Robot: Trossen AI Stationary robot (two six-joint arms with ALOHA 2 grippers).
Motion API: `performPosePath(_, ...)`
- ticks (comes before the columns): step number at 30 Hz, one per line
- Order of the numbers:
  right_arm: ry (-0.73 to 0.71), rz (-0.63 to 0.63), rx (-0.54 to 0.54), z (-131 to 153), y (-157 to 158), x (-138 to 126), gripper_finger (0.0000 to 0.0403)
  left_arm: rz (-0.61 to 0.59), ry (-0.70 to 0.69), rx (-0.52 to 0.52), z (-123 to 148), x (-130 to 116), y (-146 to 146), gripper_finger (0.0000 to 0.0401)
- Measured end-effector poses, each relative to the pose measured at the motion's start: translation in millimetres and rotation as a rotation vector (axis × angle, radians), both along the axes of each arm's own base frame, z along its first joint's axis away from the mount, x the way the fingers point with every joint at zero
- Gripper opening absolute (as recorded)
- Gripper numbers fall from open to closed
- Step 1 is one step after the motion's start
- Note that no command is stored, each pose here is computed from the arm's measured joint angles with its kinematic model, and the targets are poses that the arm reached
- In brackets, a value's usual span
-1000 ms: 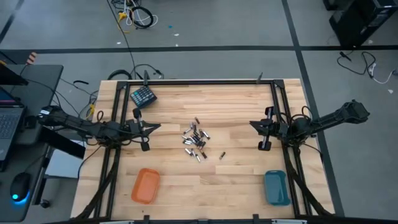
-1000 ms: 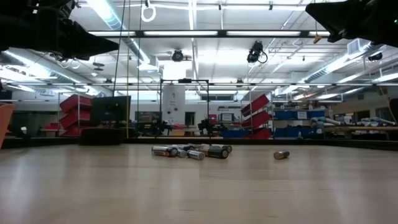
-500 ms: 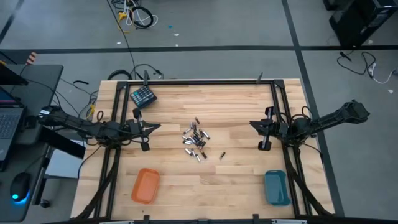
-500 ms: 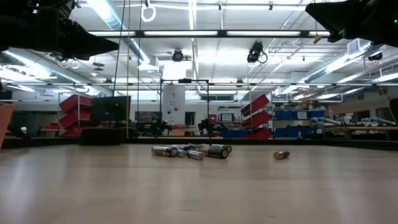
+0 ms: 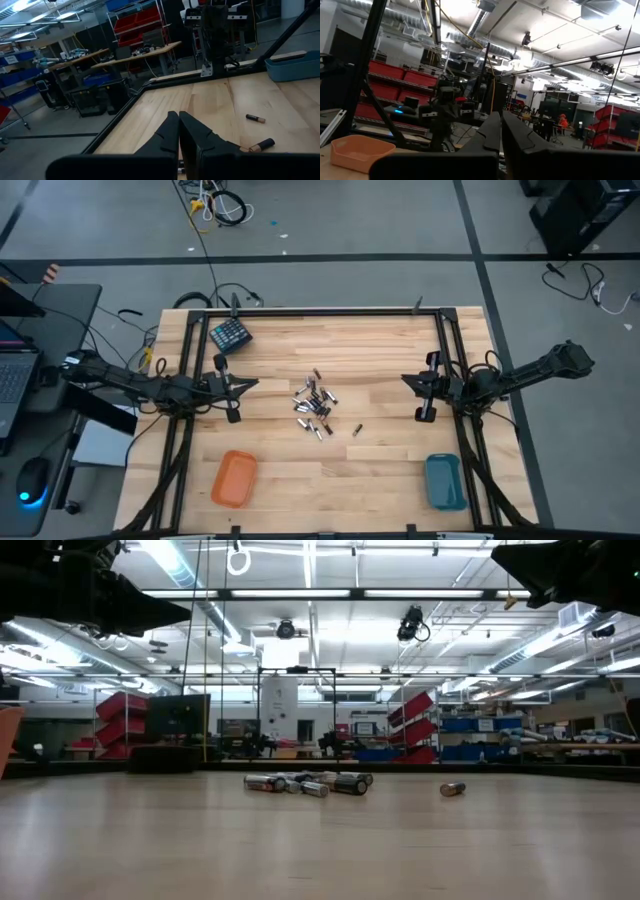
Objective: Sort batteries
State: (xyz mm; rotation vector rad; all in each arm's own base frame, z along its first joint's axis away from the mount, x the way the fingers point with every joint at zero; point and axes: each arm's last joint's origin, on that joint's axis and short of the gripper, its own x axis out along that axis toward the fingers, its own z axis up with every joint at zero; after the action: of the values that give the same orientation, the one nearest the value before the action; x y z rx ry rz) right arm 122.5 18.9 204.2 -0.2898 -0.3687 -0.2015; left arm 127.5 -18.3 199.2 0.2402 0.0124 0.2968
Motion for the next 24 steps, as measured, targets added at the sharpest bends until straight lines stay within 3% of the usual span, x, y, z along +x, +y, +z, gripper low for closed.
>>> performPosePath(24, 0.000, 0.000, 0.000, 0.0, 0.0, 0.0, 0.0007, 0.000, -0.027, -0.008, 2.6, -0.1, 0.0, 0.0010)
